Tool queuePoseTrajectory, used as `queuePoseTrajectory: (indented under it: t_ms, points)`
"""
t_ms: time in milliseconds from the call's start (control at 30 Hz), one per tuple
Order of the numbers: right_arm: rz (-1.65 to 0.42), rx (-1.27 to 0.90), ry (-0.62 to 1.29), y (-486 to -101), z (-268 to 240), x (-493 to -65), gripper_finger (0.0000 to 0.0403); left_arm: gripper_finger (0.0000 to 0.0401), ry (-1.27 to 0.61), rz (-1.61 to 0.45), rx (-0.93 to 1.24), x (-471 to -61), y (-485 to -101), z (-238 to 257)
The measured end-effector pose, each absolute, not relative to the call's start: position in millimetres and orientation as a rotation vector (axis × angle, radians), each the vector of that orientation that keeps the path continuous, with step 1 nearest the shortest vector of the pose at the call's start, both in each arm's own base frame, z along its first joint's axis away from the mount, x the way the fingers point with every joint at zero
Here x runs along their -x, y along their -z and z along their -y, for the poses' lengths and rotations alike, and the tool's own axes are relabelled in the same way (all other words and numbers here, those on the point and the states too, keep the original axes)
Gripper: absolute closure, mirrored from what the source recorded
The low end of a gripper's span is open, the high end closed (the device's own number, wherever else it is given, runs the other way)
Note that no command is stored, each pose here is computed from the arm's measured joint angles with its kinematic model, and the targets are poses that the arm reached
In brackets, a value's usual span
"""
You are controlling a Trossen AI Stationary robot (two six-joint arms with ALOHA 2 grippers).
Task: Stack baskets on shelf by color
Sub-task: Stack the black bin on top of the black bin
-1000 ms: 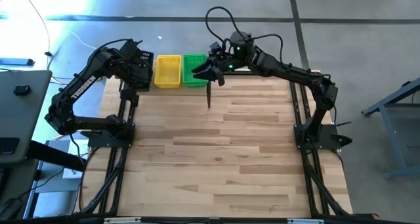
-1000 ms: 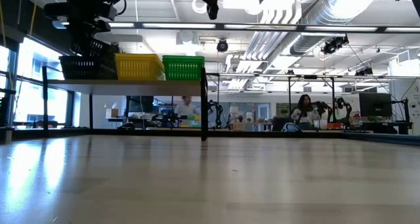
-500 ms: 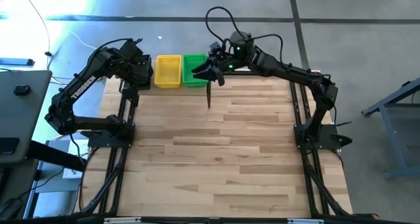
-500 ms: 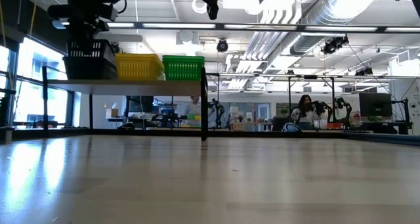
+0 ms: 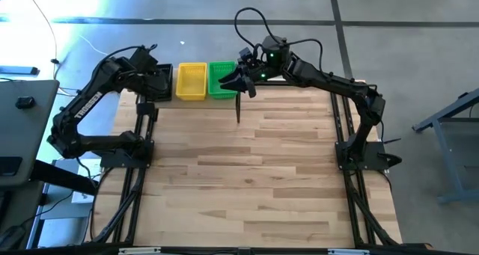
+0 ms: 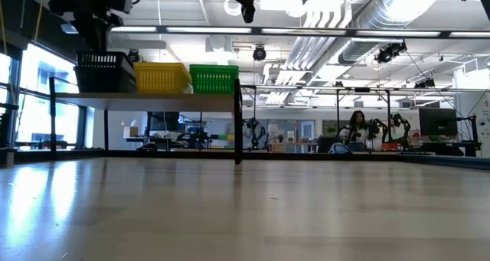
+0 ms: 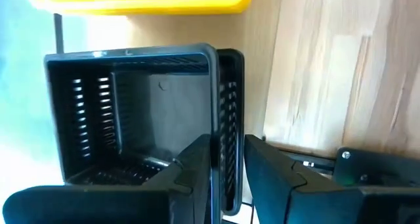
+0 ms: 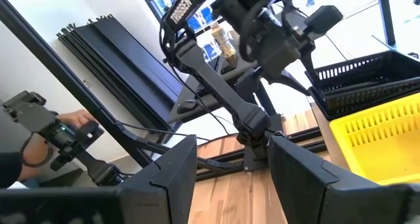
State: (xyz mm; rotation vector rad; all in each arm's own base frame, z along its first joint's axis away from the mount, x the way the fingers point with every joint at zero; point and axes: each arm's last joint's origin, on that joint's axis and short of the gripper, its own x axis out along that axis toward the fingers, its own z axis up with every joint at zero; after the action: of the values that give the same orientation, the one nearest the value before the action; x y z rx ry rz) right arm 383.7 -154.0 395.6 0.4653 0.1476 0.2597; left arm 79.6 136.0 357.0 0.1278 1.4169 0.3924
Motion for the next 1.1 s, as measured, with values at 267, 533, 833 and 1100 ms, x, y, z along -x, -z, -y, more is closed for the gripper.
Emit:
queuePoseTrajectory:
  t_ms: [267,533,833,1100]
  points:
    - [-0.147,-0.465,-0.258,-396,154,-384,0.0233,0.0316,-0.48,-1.308,-0.168,-73,-382,-119]
    - [-0.147,-0.465,-0.258,-396,154,-384,0.0233,0.0316,-0.57,-1.297,-0.147,-73,-387,-122]
    - [-0.147,-0.465,-0.258,-396,154,-384,0.0233,0.0316,-0.616,-1.358,-0.116,-83,-380,-129]
    - [-0.147,-0.465,-0.258,-396,154,-384,0.0233,0.0316,-0.64,-1.409,-0.048,-97,-371,-141]
